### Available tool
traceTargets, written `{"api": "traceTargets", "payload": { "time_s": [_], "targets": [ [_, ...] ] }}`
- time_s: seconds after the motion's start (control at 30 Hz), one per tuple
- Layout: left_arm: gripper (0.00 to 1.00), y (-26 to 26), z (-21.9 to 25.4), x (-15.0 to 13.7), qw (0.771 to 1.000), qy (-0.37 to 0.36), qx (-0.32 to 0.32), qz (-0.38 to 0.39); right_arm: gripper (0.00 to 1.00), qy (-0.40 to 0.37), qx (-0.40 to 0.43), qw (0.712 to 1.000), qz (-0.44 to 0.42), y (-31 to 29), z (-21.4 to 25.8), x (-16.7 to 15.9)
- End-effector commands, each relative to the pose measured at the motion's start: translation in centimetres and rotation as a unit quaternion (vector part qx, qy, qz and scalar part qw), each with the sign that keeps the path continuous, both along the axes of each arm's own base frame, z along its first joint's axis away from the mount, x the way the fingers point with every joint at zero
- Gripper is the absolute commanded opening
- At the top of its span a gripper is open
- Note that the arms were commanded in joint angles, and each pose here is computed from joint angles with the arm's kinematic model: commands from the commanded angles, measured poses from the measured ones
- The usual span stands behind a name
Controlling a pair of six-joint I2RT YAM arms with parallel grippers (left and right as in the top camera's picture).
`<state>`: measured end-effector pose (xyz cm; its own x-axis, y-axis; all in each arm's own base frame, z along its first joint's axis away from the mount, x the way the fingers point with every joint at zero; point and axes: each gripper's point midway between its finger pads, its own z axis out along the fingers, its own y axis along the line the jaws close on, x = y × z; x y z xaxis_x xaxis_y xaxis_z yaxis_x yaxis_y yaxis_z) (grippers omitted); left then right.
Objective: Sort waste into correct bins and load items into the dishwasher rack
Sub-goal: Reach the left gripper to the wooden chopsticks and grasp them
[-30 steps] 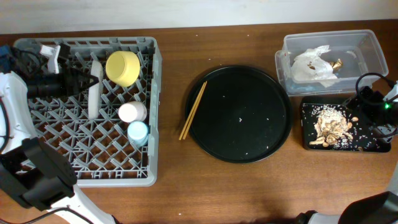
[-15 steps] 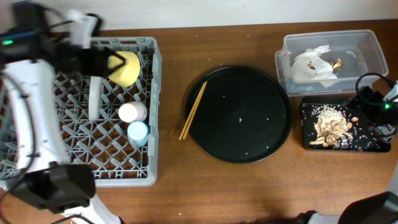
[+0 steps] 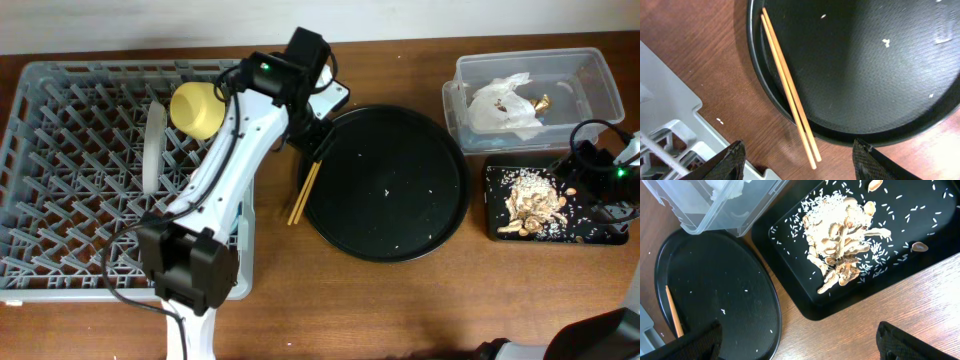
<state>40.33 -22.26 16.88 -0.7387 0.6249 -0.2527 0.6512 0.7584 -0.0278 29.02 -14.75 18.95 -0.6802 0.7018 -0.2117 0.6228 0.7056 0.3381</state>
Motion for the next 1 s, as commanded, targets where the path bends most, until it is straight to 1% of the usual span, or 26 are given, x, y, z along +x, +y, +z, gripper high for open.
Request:
{"api": "traceTargets", "payload": {
  "time_s": [0.0, 0.07, 0.13, 0.27, 0.37, 0.47, 0.67, 0.83, 0.93, 0.97],
  "targets": [
    [0.67, 0.2, -3.6, 0.4, 0.999, 0.023, 0.041, 0.012, 0.99, 0.002, 0.005, 1.000, 0.004, 0.2, -0.2, 0.0],
    [0.67, 1.4, -5.5, 1.1, 0.996, 0.025, 0.085, 0.032, 0.99, 0.001, 0.005, 1.000, 0.004, 0.2, -0.2, 0.0],
    [0.67, 1.5, -6.9, 1.4, 0.994, 0.031, 0.096, 0.033, 0.99, 0.002, 0.005, 1.000, 0.004, 0.2, -0.2, 0.0],
    [0.66, 0.9, -8.2, 1.4, 0.994, 0.038, 0.102, 0.020, 0.99, 0.001, 0.004, 1.000, 0.006, 0.1, -0.2, 0.0],
    [0.66, -0.1, -8.8, 0.8, 0.993, 0.040, 0.110, -0.024, 0.99, 0.005, -0.004, 1.000, 0.004, -0.2, -0.3, -0.1],
    [0.66, -0.6, -11.3, 0.0, 0.988, 0.062, 0.127, -0.056, 0.99, 0.005, -0.004, 1.000, 0.004, -0.2, -0.3, -0.1],
    [0.65, -0.4, -14.7, -0.4, 0.984, 0.093, 0.143, -0.058, 0.99, 0.005, -0.004, 1.000, 0.004, -0.2, -0.3, -0.1],
    [0.65, -0.5, -15.3, -0.2, 0.984, 0.093, 0.142, -0.058, 0.99, 0.005, -0.004, 1.000, 0.004, -0.2, -0.3, -0.1],
    [0.64, -0.5, -16.7, -0.4, 0.982, 0.105, 0.147, -0.059, 0.99, 0.005, -0.004, 1.000, 0.004, -0.2, -0.3, -0.1],
    [0.59, -0.4, -17.4, -0.5, 0.981, 0.112, 0.150, -0.060, 0.99, 0.005, -0.004, 1.000, 0.004, -0.2, -0.3, -0.1]
  ]
}}
